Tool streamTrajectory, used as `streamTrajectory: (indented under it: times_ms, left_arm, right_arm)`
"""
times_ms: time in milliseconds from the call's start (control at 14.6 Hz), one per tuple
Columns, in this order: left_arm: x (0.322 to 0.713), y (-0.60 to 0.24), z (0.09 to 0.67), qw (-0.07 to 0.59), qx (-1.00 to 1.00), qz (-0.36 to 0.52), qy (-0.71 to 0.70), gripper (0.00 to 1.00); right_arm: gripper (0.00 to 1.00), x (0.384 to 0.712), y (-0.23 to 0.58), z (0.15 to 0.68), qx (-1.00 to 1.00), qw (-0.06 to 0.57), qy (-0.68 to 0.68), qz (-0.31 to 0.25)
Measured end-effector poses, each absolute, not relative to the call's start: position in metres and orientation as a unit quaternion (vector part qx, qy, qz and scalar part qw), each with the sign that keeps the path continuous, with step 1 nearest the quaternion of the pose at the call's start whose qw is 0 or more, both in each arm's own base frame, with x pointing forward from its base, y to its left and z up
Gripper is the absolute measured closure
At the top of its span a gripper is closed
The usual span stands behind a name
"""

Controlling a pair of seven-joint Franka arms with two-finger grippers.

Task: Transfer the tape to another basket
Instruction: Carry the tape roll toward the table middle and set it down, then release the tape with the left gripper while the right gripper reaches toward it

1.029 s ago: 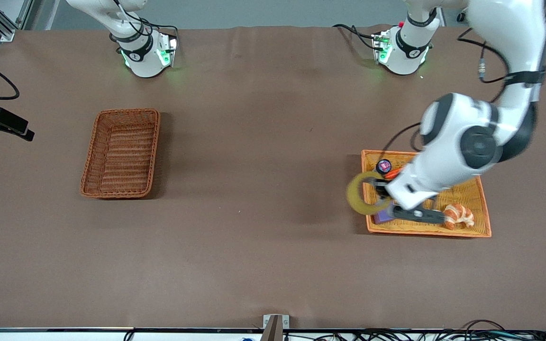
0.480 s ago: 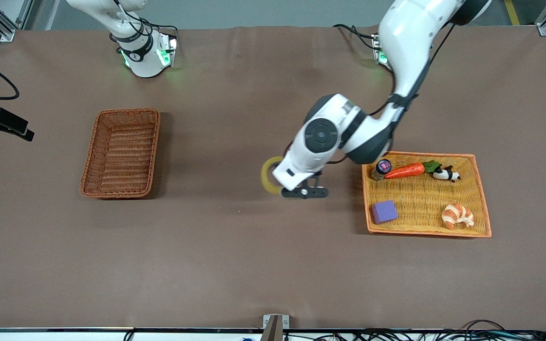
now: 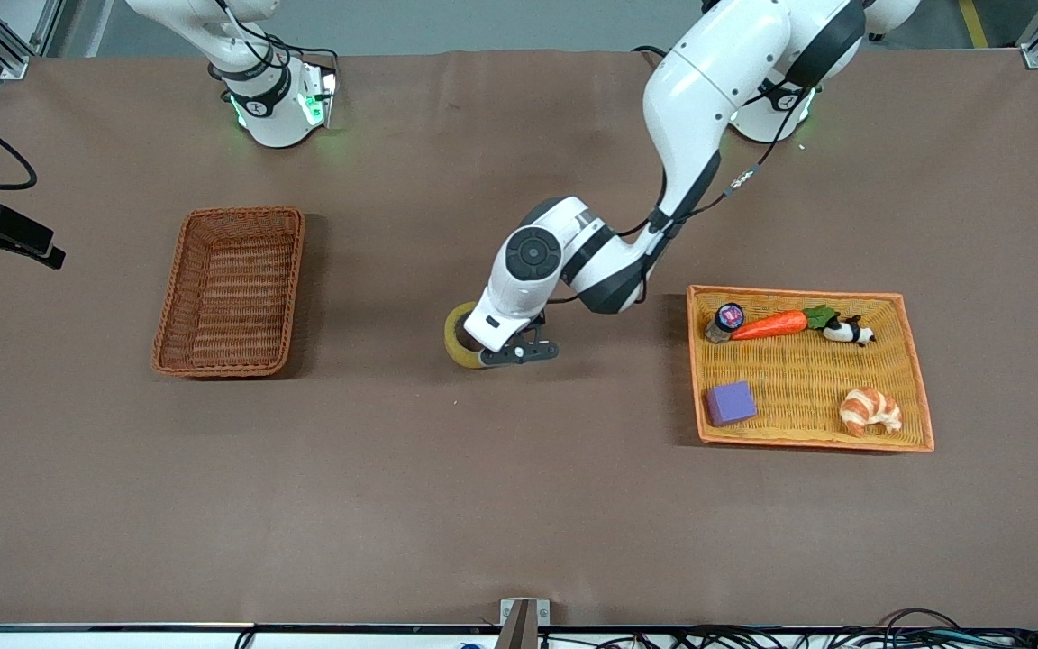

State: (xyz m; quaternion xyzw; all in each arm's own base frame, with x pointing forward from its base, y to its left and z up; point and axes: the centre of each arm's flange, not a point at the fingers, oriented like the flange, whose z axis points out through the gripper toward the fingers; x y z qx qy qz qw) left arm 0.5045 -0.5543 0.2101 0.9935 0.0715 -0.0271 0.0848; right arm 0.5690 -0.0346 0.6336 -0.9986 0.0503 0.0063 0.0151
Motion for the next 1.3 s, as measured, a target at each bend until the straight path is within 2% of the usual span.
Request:
streamTrajectory:
  times_ms: [137, 343, 480, 549, 754, 960, 1097, 1303]
  left_arm:
    - [0.502, -0.561, 0.214, 0.082, 0.993, -0.019, 0.084, 0.56]
    - [0.521, -0.554, 0.248, 0.077, 0.993, 0.015, 0.084, 0.28]
    - [0.55, -0.522, 0.309, 0.033, 0.994, 0.049, 0.089, 0.07]
    - [0.566, -0.498, 0.352, 0.017, 0.992, 0.074, 0.1, 0.0]
    - [0.601, -0.402, 0.476, -0.004, 0.984, 0.107, 0.143, 0.0]
    - [0.606, -0.307, 0.571, -0.019, 0.982, 0.112, 0.15, 0.0]
    - [0.601, -0.246, 0.615, -0.036, 0.986, 0.104, 0.128, 0.0]
    - [0.601, -0.158, 0.655, -0.024, 0.99, 0.099, 0.094, 0.0]
  right_arm:
    - [0.0, 0.569, -0.033, 0.634, -0.999, 0.016, 0.049, 0.006]
    - [0.0, 0.57, -0.026, 0.634, -0.998, 0.039, 0.046, 0.005]
    - [0.0, 0.576, -0.009, 0.631, -0.998, 0.054, 0.032, -0.004]
    - [0.0, 0.582, 0.009, 0.624, -0.998, 0.057, 0.018, -0.008]
    - [0.0, 0.608, 0.095, 0.57, -0.997, 0.061, -0.041, 0.002]
    - [0.0, 0.62, 0.185, 0.505, -0.996, 0.064, -0.066, 0.022]
    - [0.0, 0.614, 0.24, 0.468, -0.996, 0.047, -0.073, 0.038]
    - [0.0, 0.594, 0.327, 0.409, -0.997, 0.012, -0.067, 0.041]
